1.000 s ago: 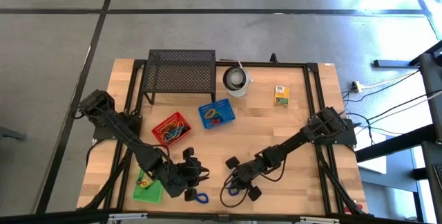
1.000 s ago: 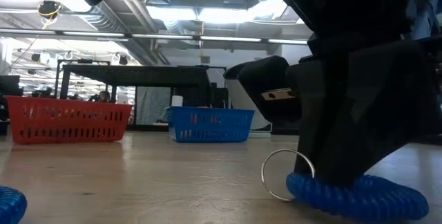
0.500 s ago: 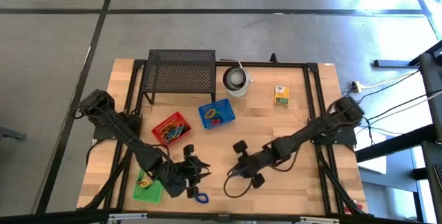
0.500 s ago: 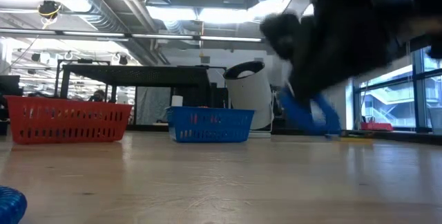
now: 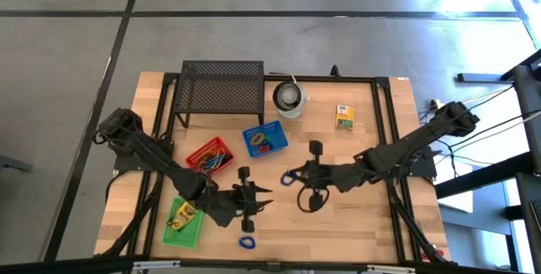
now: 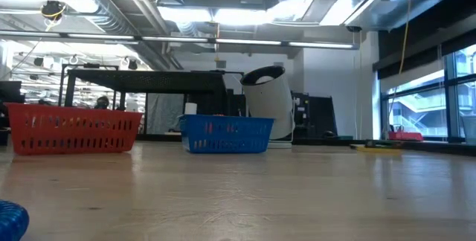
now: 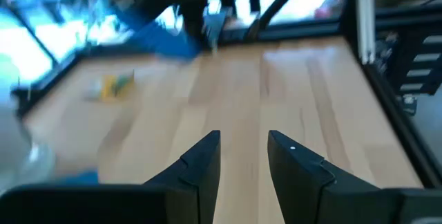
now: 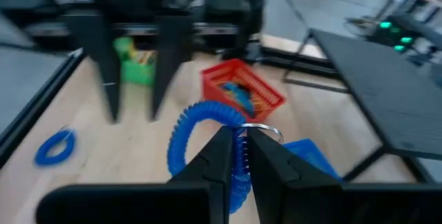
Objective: Pick & Place Office Desk Supplies
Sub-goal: Put the blue spring keychain into the blue bin
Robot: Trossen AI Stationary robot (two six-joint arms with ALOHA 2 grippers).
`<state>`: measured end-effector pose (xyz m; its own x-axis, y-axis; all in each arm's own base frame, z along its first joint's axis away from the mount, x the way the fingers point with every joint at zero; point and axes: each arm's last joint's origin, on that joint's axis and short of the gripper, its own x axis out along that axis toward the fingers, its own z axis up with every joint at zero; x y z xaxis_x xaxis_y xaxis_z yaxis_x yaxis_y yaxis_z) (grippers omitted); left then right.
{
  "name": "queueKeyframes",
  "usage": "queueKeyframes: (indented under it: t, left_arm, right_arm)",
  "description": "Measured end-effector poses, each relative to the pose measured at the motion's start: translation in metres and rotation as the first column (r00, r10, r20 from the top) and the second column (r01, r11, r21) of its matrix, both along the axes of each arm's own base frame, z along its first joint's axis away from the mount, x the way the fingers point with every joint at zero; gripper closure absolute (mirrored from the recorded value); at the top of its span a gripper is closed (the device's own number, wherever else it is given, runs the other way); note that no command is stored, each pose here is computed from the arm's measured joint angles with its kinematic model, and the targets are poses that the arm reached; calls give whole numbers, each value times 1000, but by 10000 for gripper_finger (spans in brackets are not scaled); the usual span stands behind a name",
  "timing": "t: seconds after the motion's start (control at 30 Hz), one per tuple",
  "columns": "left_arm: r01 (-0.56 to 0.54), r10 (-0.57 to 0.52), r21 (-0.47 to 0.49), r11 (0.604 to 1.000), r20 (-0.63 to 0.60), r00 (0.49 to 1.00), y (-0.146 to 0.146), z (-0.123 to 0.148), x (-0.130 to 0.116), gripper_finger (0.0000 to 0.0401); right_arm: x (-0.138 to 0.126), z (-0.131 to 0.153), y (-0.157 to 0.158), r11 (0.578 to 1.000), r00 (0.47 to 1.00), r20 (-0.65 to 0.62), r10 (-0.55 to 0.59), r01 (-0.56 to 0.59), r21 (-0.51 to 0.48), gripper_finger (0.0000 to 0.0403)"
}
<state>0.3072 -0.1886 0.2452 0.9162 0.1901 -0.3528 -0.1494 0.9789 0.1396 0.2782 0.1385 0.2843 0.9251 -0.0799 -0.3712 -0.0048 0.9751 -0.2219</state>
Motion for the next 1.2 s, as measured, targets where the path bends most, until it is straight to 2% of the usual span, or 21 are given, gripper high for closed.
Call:
queueKeyframes:
  t: [0.13,0.27,0.4,0.47,0.57,0.9,1.0,1.1,1.2]
  left_arm:
    - [81,-86,69,994,61,994,2,10,8,287]
    - [129,-137,94,987,84,987,5,14,13,287]
    - [58,-68,108,992,94,993,12,14,16,287]
    - [5,-16,108,994,104,994,15,15,16,287]
    - [-12,0,105,994,112,994,18,15,18,287]
    - [-23,13,55,998,178,984,34,22,29,287]
    - [0,1,-4,1000,195,981,41,24,33,287]
    - [-8,28,-99,995,203,979,49,23,37,287]
    - [-30,62,-153,988,210,976,55,23,40,287]
  right_arm:
    - [-4,6,-3,1000,999,26,-27,28,-12,365]
    - [-4,6,-2,1000,999,24,-21,21,-18,365]
    - [-4,6,-1,1000,1000,18,2,-1,-16,365]
    - [-5,6,1,999,1000,16,15,-14,-33,365]
    - [-6,6,3,996,999,9,43,-42,-77,365]
    - [-8,6,6,952,991,-27,127,-130,-277,365]
    - [-8,6,6,937,989,-34,143,-146,-317,365]
    - [-8,6,6,925,988,-39,148,-152,-347,365]
    - [-8,6,5,915,991,-39,127,-132,-380,365]
